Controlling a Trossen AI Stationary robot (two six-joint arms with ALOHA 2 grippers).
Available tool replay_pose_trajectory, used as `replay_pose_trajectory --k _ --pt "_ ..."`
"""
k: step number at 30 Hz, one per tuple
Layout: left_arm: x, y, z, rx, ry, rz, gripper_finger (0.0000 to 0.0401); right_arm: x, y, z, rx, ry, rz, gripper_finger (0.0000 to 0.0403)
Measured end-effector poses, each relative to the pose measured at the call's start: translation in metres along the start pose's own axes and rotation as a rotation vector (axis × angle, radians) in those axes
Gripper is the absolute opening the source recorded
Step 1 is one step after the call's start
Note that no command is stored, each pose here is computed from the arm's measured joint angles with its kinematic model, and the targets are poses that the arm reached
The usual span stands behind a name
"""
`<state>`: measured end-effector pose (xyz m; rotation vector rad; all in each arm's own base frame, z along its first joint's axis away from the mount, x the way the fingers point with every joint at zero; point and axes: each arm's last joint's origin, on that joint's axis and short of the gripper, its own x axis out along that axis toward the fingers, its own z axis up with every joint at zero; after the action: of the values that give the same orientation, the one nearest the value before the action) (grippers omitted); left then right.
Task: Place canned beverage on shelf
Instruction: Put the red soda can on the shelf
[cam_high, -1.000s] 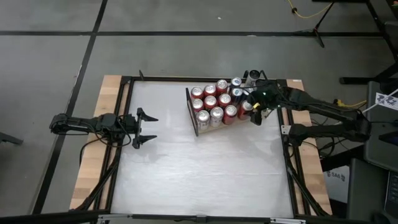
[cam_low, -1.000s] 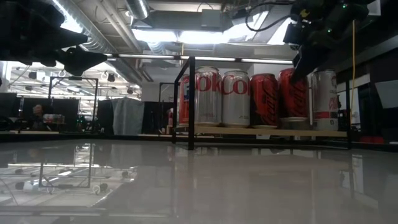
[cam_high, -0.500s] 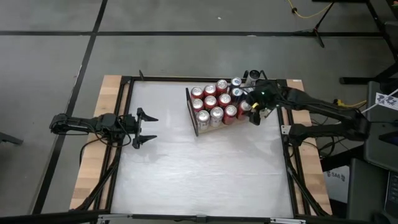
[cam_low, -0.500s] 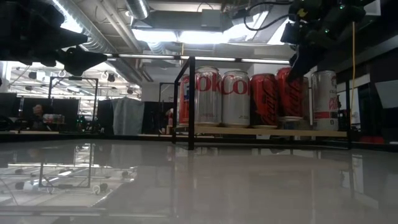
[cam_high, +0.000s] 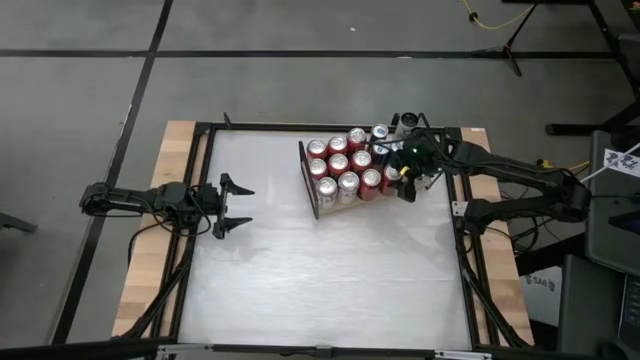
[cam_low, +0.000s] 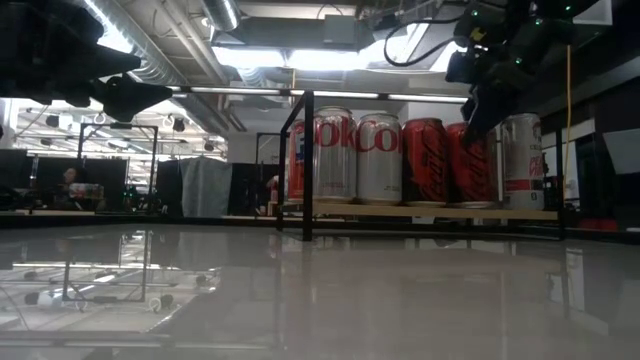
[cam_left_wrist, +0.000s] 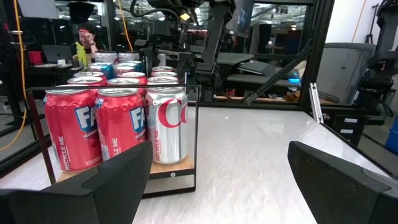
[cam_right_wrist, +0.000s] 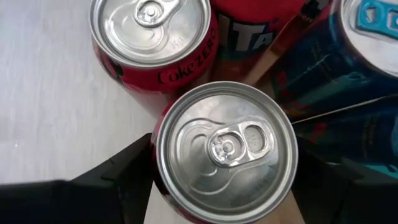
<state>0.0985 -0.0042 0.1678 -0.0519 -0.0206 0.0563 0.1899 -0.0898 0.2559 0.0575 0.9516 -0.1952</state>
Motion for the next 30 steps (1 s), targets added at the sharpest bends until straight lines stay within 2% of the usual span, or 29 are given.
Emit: replay_pose_trajectory --k 11,22,30 --pt "0.0 0.0 0.0 0.0 0.0 0.0 0.0368 0.0 0.0 -0.0002 -0.001 0.002 0.0 0.0297" --pt "0.0 0.0 0.0001 0.0 0.0 0.0 0.0368 -0.0001 0.0 0.0 -0.002 0.001 0.0 0.0373" --pt "0.0 0.0 0.0001 0.0 0.0 0.0 0.0368 -0.0001 0.0 -0.0002 -0.002 0.002 0.001 0.0383"
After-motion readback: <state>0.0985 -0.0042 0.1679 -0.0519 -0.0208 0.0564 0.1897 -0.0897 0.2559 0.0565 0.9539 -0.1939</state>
